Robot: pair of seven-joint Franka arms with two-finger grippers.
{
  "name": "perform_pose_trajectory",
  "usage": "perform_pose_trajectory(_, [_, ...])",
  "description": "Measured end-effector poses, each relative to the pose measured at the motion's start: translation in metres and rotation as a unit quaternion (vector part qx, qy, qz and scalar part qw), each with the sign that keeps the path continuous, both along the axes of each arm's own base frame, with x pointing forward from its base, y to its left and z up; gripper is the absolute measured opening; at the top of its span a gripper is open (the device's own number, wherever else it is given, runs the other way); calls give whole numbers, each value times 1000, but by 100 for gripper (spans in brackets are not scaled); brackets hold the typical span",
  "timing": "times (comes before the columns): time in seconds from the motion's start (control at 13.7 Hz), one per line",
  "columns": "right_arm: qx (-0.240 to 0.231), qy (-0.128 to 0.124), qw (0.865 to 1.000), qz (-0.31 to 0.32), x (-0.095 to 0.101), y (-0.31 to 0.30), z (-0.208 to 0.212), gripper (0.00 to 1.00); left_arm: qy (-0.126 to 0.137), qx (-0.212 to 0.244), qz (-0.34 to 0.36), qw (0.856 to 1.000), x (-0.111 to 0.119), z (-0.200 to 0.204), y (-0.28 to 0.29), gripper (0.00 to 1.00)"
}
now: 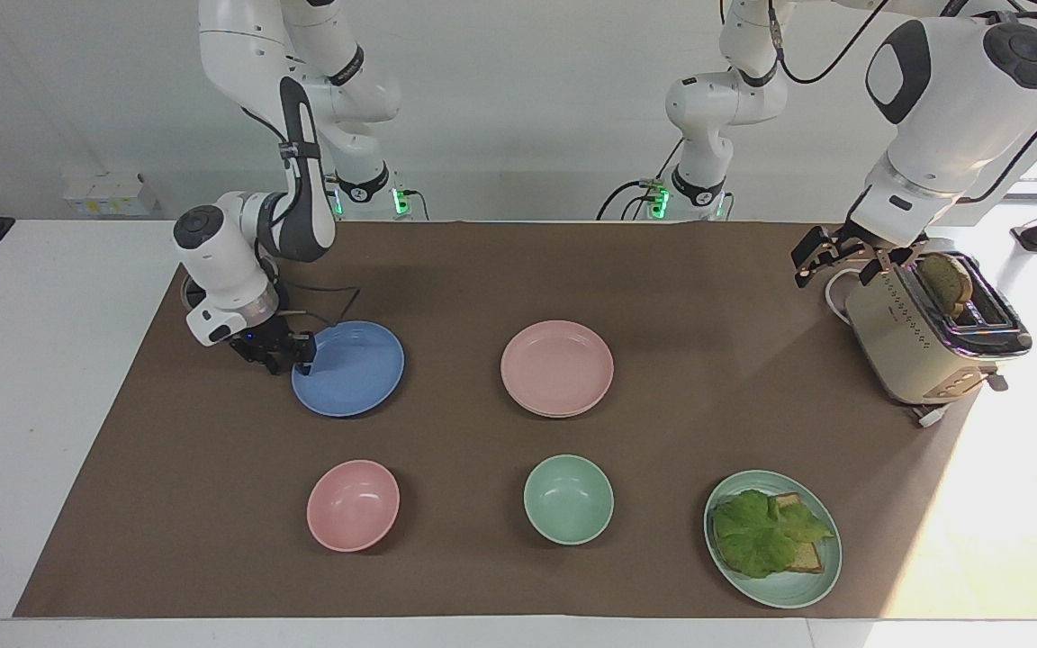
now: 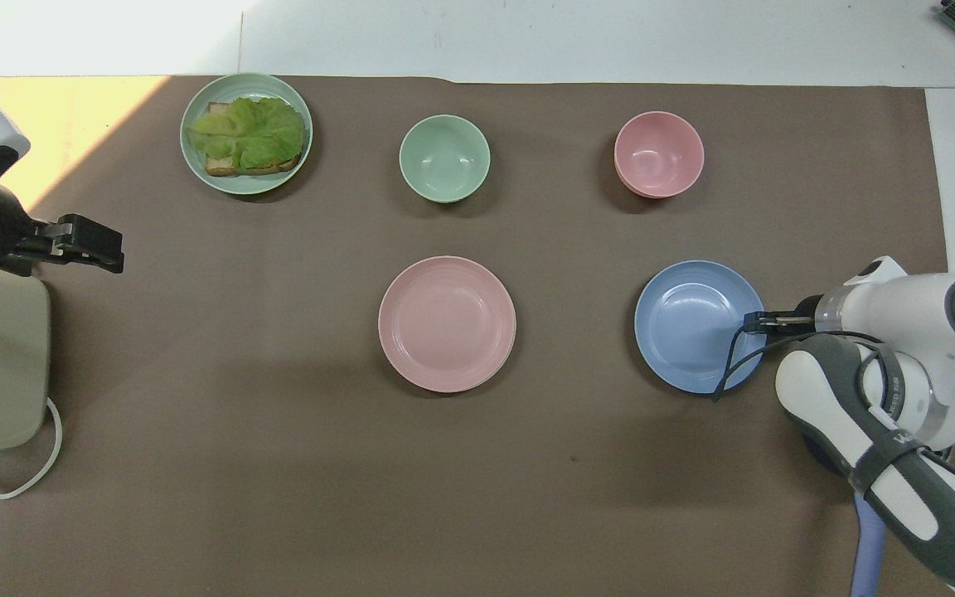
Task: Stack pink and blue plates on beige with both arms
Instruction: 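Reach the right gripper to the rim of the blue plate, then grip the blue plate rim with the right gripper and lift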
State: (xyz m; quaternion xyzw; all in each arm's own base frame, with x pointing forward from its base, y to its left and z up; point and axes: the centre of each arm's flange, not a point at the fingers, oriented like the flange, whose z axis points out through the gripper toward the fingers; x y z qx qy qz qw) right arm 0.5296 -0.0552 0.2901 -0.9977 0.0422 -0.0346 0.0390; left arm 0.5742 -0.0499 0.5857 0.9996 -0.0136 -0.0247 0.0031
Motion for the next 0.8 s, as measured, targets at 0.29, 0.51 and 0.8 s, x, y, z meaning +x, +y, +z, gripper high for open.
perform_pose_trajectory(0.29, [27, -12, 1000, -12, 1, 5, 8, 15, 0, 0, 0, 1000, 0, 0, 0, 100])
perform_pose_trajectory(0.51, [47, -22, 999, -4, 3, 5, 17, 11, 0, 0, 0, 1000, 0, 0, 0, 100])
perform_pose_trajectory(0.8, [75, -25, 997, 6, 4, 22, 63, 6, 0, 0, 0, 1000, 0, 0, 0, 100])
